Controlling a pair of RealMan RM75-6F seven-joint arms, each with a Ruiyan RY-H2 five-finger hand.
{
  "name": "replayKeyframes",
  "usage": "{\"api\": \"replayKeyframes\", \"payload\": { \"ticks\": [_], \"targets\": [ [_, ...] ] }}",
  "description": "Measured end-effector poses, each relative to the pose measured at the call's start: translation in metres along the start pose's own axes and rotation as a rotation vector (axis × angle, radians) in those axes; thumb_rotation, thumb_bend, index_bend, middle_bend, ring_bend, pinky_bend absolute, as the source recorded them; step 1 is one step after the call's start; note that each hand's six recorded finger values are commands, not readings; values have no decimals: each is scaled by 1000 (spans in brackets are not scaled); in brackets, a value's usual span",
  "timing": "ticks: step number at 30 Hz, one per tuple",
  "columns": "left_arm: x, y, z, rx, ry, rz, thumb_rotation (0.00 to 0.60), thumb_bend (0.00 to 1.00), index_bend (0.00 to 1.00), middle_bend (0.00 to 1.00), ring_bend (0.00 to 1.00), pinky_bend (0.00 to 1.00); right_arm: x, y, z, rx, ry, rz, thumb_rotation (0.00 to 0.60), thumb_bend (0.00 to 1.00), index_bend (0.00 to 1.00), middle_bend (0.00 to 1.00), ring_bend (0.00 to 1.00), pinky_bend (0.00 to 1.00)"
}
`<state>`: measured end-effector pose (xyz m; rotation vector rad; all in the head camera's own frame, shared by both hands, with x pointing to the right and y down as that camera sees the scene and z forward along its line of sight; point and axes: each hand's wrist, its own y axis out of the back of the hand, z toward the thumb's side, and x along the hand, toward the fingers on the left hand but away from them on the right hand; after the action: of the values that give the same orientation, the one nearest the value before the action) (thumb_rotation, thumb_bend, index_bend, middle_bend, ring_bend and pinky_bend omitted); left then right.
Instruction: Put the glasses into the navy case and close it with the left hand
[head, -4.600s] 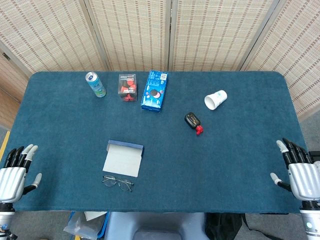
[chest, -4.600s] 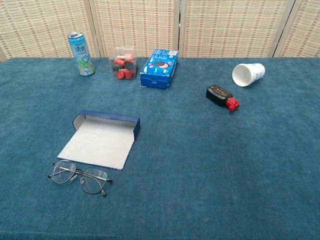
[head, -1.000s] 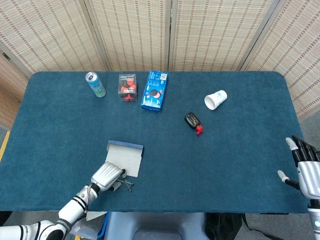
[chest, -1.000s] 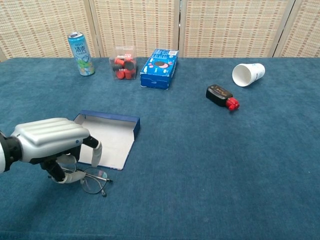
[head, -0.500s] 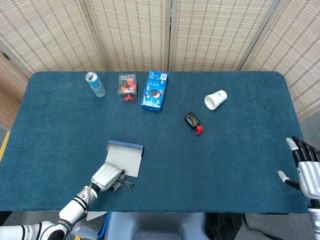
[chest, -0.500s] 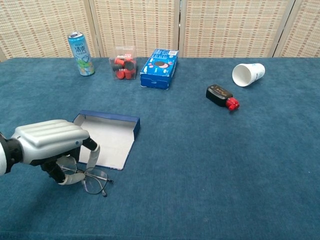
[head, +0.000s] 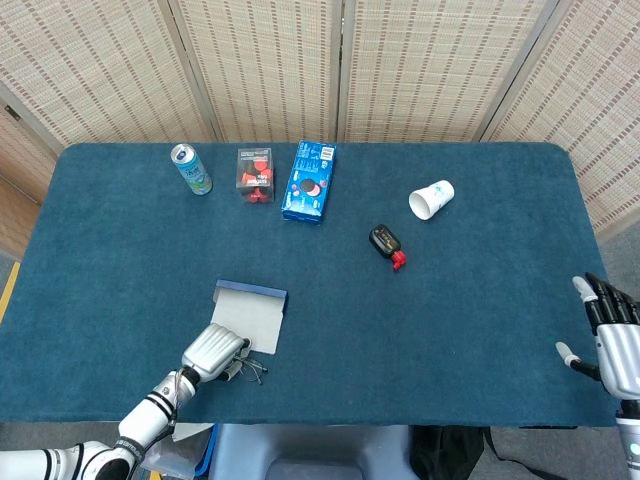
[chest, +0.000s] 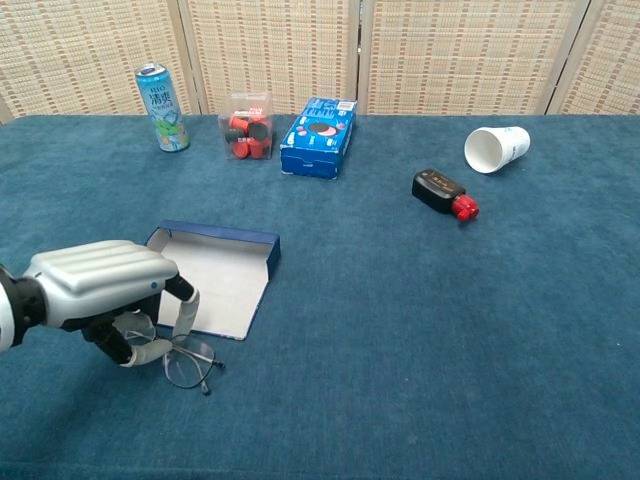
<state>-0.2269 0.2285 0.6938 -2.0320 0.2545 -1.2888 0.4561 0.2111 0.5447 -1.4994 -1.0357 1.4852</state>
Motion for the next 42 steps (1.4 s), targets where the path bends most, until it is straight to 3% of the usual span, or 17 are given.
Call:
{"api": "replayKeyframes", "payload": {
  "ticks": [11, 23, 42],
  "targets": [
    [-2, 1, -1, -1, -1, 6, 600, 467, 626, 1000, 1000, 1000, 2, 1, 1, -2, 2, -4, 600, 189, 0, 54, 75, 107],
    [-2, 24, -13, -33, 23, 66, 600, 469, 626, 1000, 1000, 1000, 3, 3, 3, -4, 8, -11, 600, 190, 0, 54, 75, 107],
    [41, 45, -8, -95, 103, 71, 600, 469, 610, 1000, 1000, 1000, 7, 3, -4, -10, -6, -15, 600, 189, 0, 54, 76, 107]
  ]
}}
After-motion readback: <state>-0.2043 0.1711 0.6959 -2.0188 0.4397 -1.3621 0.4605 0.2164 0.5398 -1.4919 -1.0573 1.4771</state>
